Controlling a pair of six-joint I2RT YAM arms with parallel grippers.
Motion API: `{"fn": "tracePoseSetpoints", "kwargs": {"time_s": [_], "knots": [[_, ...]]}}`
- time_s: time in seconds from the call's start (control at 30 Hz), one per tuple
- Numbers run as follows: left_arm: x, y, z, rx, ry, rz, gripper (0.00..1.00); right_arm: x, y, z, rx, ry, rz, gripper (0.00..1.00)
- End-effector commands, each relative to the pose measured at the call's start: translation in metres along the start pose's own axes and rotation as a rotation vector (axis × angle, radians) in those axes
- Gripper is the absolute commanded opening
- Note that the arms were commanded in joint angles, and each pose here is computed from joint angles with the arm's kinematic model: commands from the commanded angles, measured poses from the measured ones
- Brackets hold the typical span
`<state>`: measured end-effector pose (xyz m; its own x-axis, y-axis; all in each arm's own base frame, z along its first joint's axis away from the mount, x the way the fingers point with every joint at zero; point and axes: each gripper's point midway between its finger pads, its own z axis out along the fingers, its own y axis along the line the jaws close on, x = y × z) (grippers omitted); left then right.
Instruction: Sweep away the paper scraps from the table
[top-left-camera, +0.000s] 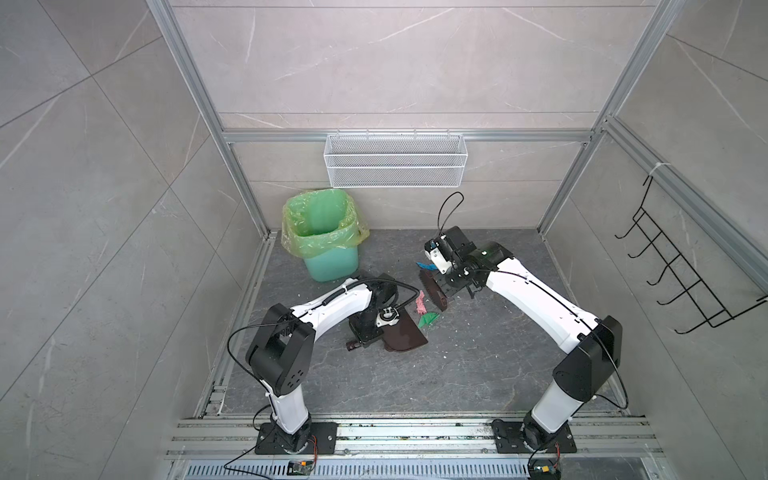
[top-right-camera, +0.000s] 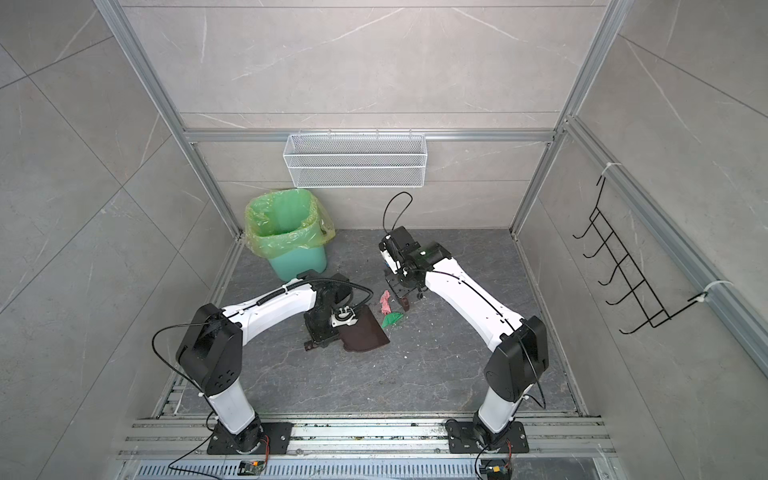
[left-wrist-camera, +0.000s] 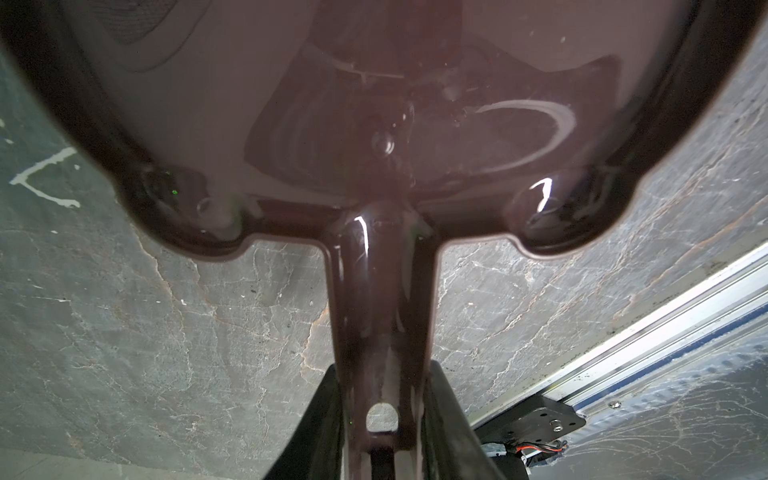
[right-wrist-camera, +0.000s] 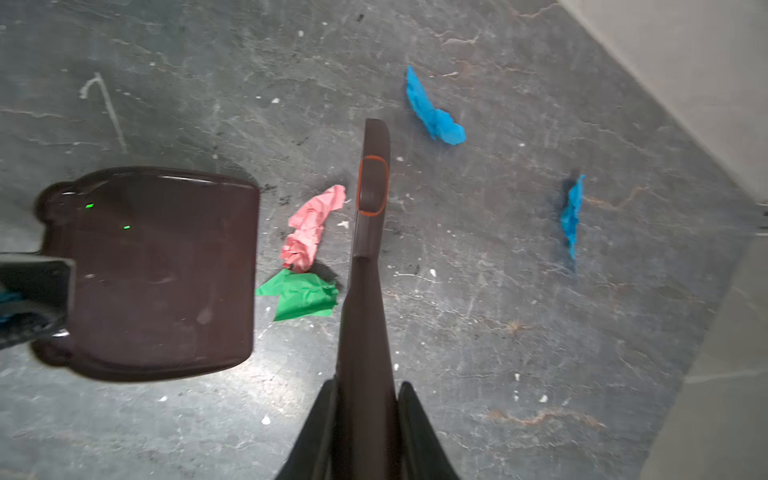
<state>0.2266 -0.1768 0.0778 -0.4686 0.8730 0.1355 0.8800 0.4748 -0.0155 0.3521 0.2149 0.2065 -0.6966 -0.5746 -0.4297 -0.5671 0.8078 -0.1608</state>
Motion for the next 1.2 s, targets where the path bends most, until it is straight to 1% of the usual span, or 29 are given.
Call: {"fn": "tracePoseSetpoints", "kwargs": {"time_s": [0.0, 0.1, 0.33, 0.53, 0.6, 0.77, 1.0, 1.17], "knots": [[0.008, -0.005, -0.003, 0.014, 0.022, -0.001, 0.00, 0.005, 0.014, -0.014, -0.085, -0.002, -0.012, 0.00], [0.017, -0.002, -0.010, -0.016, 0.028, 0.005, 0.00, 0.010, 0.009, -0.014, -0.055, 0.003, -0.011, 0.00], [0.012, -0.009, -0.032, -0.004, -0.069, 0.003, 0.00, 0.009, 0.006, -0.010, -0.035, 0.006, -0.001, 0.00], [0.018, -0.015, -0.044, 0.002, -0.120, 0.009, 0.00, 0.014, 0.000, -0.012, -0.001, 0.003, 0.001, 0.00], [0.023, -0.015, -0.043, -0.006, -0.108, 0.011, 0.00, 0.016, -0.003, -0.012, 0.012, 0.005, 0.008, 0.00], [0.044, -0.014, -0.030, -0.015, -0.009, 0.004, 0.00, 0.020, -0.011, -0.016, 0.060, 0.017, 0.011, 0.00], [0.045, -0.015, -0.019, -0.006, 0.010, 0.001, 0.00, 0.036, -0.021, -0.026, 0.115, 0.095, -0.006, 0.00], [0.035, -0.014, -0.009, 0.016, 0.025, 0.008, 0.00, 0.054, -0.004, -0.028, 0.018, 0.167, -0.022, 0.00]]}}
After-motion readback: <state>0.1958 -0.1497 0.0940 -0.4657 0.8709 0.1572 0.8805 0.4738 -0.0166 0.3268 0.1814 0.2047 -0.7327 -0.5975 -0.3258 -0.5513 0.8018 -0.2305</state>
